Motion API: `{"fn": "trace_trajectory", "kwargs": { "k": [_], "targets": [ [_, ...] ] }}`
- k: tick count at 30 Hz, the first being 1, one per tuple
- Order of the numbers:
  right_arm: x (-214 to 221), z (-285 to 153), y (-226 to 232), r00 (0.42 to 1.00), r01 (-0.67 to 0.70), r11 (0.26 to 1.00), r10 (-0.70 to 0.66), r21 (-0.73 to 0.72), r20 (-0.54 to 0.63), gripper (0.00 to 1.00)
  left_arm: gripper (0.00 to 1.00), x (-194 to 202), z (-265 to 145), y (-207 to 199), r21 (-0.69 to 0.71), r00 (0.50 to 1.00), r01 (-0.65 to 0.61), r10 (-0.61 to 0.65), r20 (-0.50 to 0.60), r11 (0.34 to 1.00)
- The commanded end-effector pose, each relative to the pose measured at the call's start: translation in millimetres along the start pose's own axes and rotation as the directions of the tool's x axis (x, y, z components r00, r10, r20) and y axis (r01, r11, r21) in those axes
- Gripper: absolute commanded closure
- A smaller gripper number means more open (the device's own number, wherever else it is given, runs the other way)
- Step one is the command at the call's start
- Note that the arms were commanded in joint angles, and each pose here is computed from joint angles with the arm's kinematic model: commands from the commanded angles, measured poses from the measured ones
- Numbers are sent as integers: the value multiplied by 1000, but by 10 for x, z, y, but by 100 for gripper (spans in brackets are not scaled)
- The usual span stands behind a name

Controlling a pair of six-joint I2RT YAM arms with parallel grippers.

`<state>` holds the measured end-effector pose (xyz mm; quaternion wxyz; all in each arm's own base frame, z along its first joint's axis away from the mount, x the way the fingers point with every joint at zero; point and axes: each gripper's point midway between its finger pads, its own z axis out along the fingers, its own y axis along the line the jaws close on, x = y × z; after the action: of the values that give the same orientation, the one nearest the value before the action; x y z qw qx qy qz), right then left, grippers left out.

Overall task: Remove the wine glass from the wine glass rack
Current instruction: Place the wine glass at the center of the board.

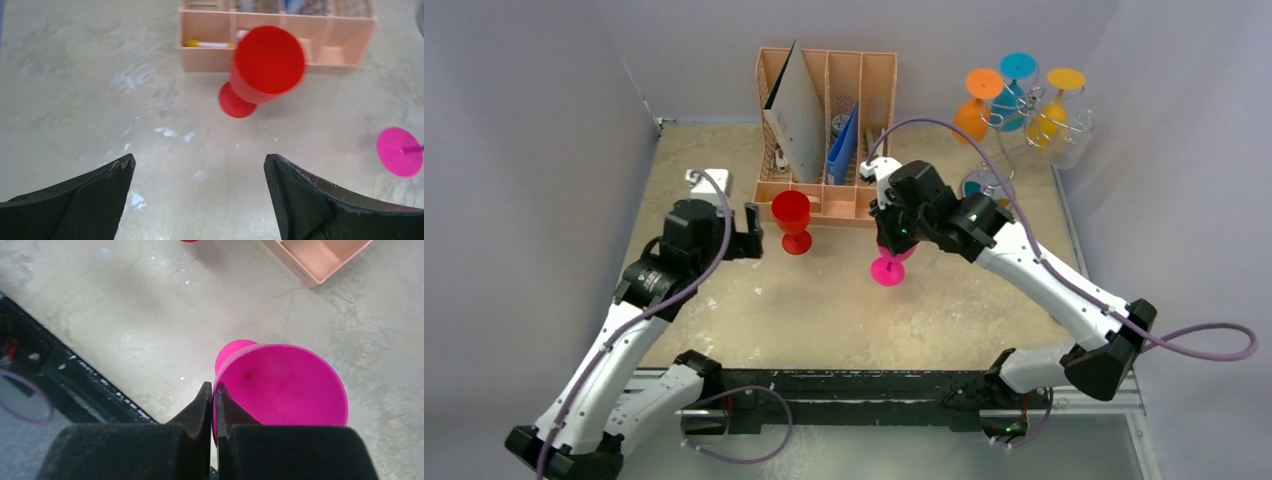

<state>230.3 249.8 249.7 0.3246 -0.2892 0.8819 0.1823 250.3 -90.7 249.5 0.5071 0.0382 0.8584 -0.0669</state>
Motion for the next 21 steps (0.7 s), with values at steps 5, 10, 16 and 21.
{"fn": "trace_trajectory", "kwargs": {
  "k": [5, 10, 16, 21],
  "targets": [
    [-322, 337, 59, 978, 174, 979, -185, 108, 101, 100, 0, 108, 146, 492, -25, 938, 331, -332, -104, 943],
    [-492, 549, 253, 974, 161, 987, -163, 28, 157, 100, 0, 221, 235, 629, -74, 944, 310, -316, -90, 948],
    [-622, 861, 309, 984, 121, 992, -124, 28, 131, 100, 0, 377, 285, 693, -96, 953, 286, -293, -78, 954],
    [-746, 1085, 364, 982, 119, 993, -121, 19, 143, 100, 0, 367, 303, 742, -124, 950, 297, -306, -64, 947]
  ]
}}
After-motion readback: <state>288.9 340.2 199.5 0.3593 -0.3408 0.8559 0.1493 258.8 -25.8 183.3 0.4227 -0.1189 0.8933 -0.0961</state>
